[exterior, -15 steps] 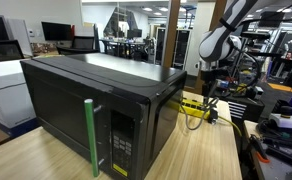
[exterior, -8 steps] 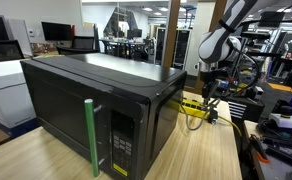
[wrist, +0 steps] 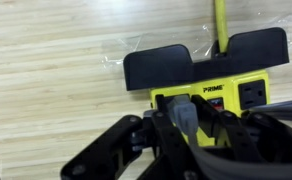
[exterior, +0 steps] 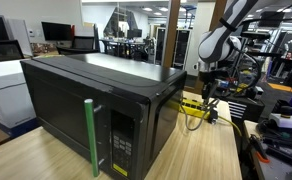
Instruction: Unplug the gray plug from the extension cable and put it on the table
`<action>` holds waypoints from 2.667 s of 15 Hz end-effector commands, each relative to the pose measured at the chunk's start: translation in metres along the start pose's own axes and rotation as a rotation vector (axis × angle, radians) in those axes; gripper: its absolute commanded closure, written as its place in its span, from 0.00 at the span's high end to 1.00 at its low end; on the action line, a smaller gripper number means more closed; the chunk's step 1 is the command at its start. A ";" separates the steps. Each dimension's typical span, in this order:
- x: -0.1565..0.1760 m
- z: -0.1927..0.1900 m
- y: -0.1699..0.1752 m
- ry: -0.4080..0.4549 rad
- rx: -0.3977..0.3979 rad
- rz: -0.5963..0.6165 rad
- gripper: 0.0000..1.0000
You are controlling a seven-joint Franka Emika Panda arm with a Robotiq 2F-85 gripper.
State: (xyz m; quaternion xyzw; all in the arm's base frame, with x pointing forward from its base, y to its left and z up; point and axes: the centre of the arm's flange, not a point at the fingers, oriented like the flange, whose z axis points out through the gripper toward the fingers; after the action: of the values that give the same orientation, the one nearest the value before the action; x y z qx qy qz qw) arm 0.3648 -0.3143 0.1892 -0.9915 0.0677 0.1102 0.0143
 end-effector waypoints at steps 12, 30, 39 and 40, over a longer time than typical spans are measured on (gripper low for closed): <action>-0.010 -0.036 0.002 0.086 0.087 0.060 0.08; -0.017 -0.034 -0.001 0.013 0.024 -0.018 0.57; -0.018 -0.034 0.001 0.002 0.002 -0.041 0.01; -0.017 -0.034 0.001 0.000 0.000 -0.044 0.04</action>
State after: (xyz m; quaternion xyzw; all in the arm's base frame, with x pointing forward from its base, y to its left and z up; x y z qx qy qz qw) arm 0.3620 -0.3182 0.2220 -0.9923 0.0536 0.1093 0.0214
